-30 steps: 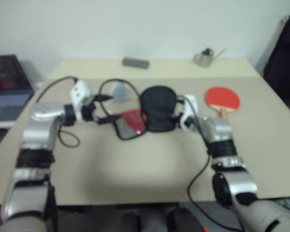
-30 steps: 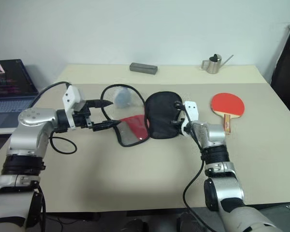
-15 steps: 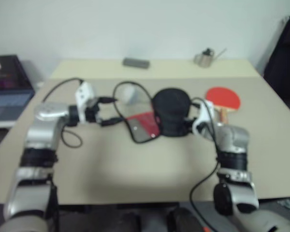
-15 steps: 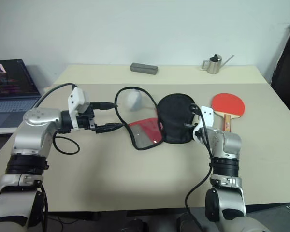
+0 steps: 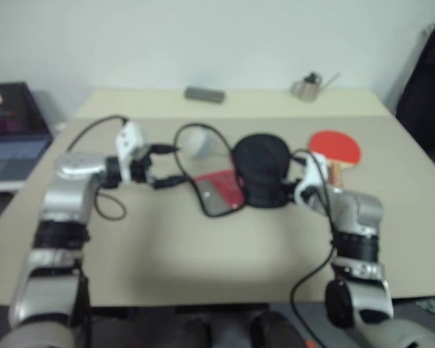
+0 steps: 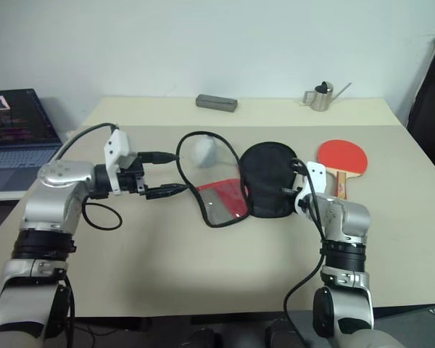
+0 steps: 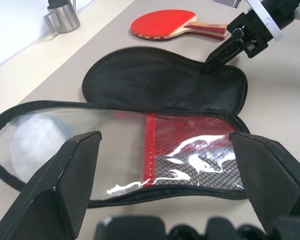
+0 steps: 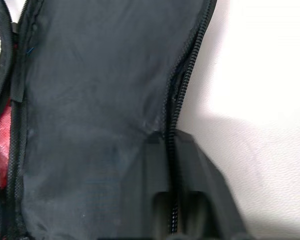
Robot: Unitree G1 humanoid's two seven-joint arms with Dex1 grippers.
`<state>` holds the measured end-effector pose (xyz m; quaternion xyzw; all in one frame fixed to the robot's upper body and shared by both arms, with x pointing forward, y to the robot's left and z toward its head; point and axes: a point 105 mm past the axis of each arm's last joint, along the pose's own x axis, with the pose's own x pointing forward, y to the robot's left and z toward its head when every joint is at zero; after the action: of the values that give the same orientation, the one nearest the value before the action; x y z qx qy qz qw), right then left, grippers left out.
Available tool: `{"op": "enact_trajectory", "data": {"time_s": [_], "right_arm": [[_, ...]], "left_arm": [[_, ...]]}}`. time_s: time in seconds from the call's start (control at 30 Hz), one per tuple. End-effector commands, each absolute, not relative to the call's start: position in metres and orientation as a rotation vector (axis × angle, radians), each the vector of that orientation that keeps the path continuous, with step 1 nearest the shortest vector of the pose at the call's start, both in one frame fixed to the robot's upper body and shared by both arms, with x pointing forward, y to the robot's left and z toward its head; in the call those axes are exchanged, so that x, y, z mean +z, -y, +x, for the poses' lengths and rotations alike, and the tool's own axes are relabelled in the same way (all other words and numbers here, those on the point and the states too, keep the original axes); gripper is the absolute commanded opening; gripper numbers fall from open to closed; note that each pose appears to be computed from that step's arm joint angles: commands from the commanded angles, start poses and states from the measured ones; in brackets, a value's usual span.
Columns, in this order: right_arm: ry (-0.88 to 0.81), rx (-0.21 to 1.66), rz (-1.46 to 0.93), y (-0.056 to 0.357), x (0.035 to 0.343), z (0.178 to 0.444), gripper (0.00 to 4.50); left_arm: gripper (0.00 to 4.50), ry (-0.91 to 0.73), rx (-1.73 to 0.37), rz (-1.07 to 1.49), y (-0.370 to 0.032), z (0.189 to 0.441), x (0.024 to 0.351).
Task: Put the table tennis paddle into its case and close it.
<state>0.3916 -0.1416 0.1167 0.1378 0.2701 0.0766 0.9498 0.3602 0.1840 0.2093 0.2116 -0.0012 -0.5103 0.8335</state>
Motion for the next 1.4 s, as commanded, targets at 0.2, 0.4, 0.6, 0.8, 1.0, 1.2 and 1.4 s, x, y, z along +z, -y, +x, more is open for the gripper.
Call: {"op": "enact_trajectory", "data": {"time_s": [0.2,0.4,0.6,0.8,1.0,1.2,1.4], "right_arm": [[-0.453,0.174,0.204,0.146,0.141,0.390,3.38],[-0.309,0.204,0.075,0.156,0.170,0.378,3.38],[-0.244,0.253,-0.043,0.165,0.185,0.364,4.23],[-0.257,0.144,-0.077,0.196,0.185,0.368,4.48],[-0.273,0.041,-0.039,0.230,0.186,0.383,4.48],[-0.308,-0.064,-0.028,0.261,0.181,0.406,4.48],[-0.347,-0.094,-0.019,0.272,0.166,0.423,4.48]], "left_arm": [[4.50,0.044,-1.085,0.475,-0.181,0.359,0.222],[4.50,0.049,-1.085,0.480,-0.181,0.358,0.223],[4.50,0.070,-1.098,0.469,-0.177,0.357,0.224],[4.50,0.101,-1.154,0.419,-0.159,0.358,0.235],[4.50,0.118,-1.258,0.397,-0.131,0.357,0.236],[4.50,0.128,-1.341,0.418,-0.112,0.356,0.237],[4.50,0.131,-1.351,0.433,-0.111,0.358,0.240]]}}
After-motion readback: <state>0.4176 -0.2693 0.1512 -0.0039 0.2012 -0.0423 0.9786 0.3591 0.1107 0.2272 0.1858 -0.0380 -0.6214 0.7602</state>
